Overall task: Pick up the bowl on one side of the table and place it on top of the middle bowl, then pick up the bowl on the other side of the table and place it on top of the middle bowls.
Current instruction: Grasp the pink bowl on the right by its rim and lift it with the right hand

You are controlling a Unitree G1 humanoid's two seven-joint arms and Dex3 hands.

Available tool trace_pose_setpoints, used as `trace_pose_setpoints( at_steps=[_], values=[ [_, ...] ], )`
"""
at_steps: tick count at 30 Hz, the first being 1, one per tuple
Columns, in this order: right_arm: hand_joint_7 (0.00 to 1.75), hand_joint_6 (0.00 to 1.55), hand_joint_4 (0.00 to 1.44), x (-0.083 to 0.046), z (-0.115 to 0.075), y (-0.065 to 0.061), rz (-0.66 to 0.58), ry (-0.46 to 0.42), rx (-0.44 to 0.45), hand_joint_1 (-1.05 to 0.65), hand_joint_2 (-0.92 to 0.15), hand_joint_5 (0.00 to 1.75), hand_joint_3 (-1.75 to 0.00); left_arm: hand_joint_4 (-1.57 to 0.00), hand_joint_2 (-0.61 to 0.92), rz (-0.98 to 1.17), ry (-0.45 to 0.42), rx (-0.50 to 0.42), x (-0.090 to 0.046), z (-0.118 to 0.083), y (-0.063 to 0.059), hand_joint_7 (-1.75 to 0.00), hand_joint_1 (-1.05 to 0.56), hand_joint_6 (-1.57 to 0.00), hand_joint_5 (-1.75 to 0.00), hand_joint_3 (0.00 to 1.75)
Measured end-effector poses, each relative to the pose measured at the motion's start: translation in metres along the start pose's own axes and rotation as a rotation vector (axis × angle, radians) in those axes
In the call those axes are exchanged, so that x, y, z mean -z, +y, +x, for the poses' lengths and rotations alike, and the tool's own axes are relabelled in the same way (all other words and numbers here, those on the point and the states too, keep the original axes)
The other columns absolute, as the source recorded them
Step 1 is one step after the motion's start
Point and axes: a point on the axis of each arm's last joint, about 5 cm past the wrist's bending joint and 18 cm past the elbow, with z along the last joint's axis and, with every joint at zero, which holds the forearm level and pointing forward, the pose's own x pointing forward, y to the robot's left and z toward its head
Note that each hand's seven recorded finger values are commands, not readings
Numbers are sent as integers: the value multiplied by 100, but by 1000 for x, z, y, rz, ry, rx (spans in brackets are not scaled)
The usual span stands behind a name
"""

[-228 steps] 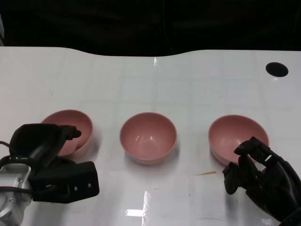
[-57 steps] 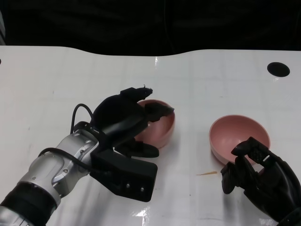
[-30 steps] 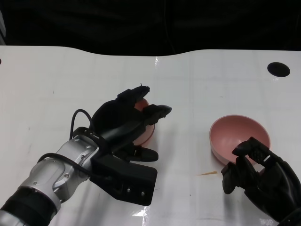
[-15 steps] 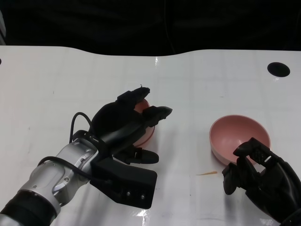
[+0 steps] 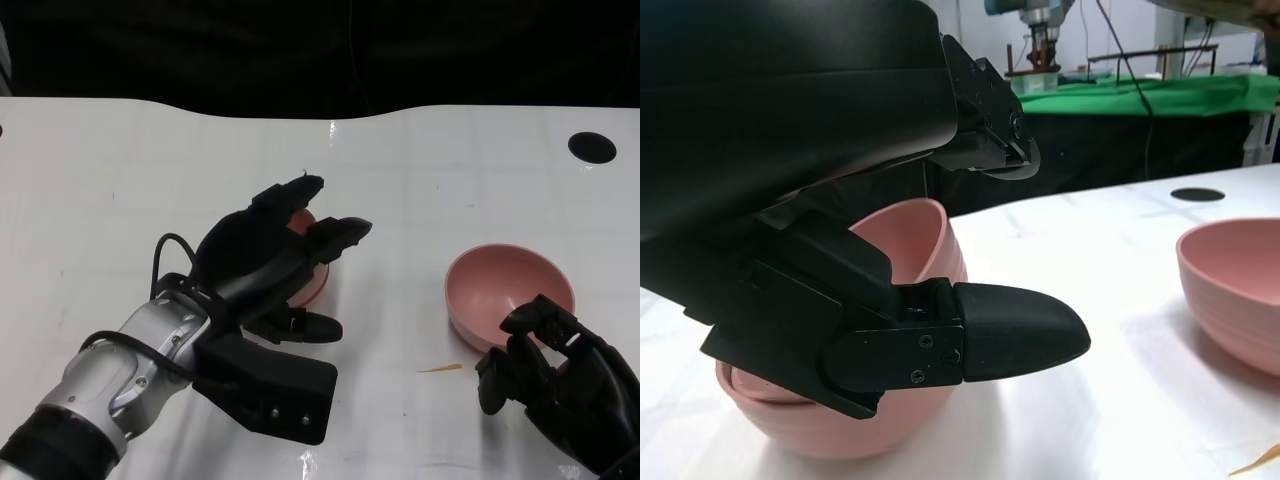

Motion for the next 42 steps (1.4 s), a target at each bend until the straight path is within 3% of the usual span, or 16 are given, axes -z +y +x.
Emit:
trace_pose_setpoints(
  at_steps=[5, 7, 9, 13, 17, 20, 23, 24, 25, 26, 27, 30, 32, 42],
  values=[
    [132, 87, 89, 0, 0, -1, -3, -5, 2, -8, -64, 165, -88, -34, 92, -59, 3, -102, -2, -9, 11, -2, -87, -49, -8, 37],
    [132, 87, 90, -1, 1, -1, -4, -5, -2, -8, -63, 165, -88, -56, 92, -105, 13, -155, -3, -14, 15, -3, -65, -62, -9, 14],
    [133, 87, 89, -1, 1, -1, -4, -6, -1, -8, -63, 165, -88, -68, 92, -183, 20, -219, -5, -21, 18, -3, -49, -69, -9, 5],
    [132, 87, 90, -1, 1, -1, -2, -3, -2, -8, -62, 165, -88, -80, 92, -461, 61, -310, -10, -36, 26, -3, -21, -74, -11, 3],
    [129, 88, 91, -1, 1, -1, 2, 0, -4, -7, -62, 163, -88, -82, 92, -782, 103, -299, -11, -54, 38, -1, 0, -71, -11, 17],
    [127, 90, 91, -1, 1, -1, 2, -1, -3, -8, -62, 163, -89, -84, 92, -988, 117, -273, -7, -68, 48, -1, 4, -71, -13, 27],
    [126, 91, 91, -1, 1, -1, 2, -1, -5, -8, -62, 162, -89, -84, 92, -1039, 124, -264, -6, -73, 53, -1, 4, -71, -13, 28],
    [126, 91, 92, -1, 2, -1, 2, 0, -9, -8, -61, 162, -89, -86, 80, -1096, 130, -266, -6, -76, 54, -16, 12, -92, -54, 75],
    [126, 92, 92, -1, 2, -1, 2, -1, -11, -7, -60, 161, -90, -73, 71, -1188, 142, -293, -6, -82, 53, -32, 15, -97, -100, 101],
    [126, 92, 93, -2, 2, -1, 3, -1, -7, -7, -60, 161, -90, -70, 64, -1285, 154, -318, -5, -89, 52, -66, 16, -95, -133, 121],
    [126, 92, 93, -2, 2, -1, 5, 1, -2, -7, -59, 161, -91, -69, 59, -1379, 167, -335, -4, -98, 50, -106, 17, -87, -155, 136],
    [126, 93, 93, -2, 2, -1, 7, 5, 5, -7, -59, 162, -92, -84, 60, -1506, 227, -355, -1, -116, 42, -154, 18, -83, -172, 154],
    [127, 92, 92, -2, 2, -1, 7, 4, 2, -8, -59, 163, -93, -89, 62, -1586, 257, -379, 1, -126, 38, -169, 18, -80, -174, 154],
    [125, 92, 91, -1, 2, -1, 8, 4, -7, -8, -60, 163, -89, -99, 77, -1755, 279, -365, 5, -155, 27, -175, 14, -82, -175, 136]
  ],
)
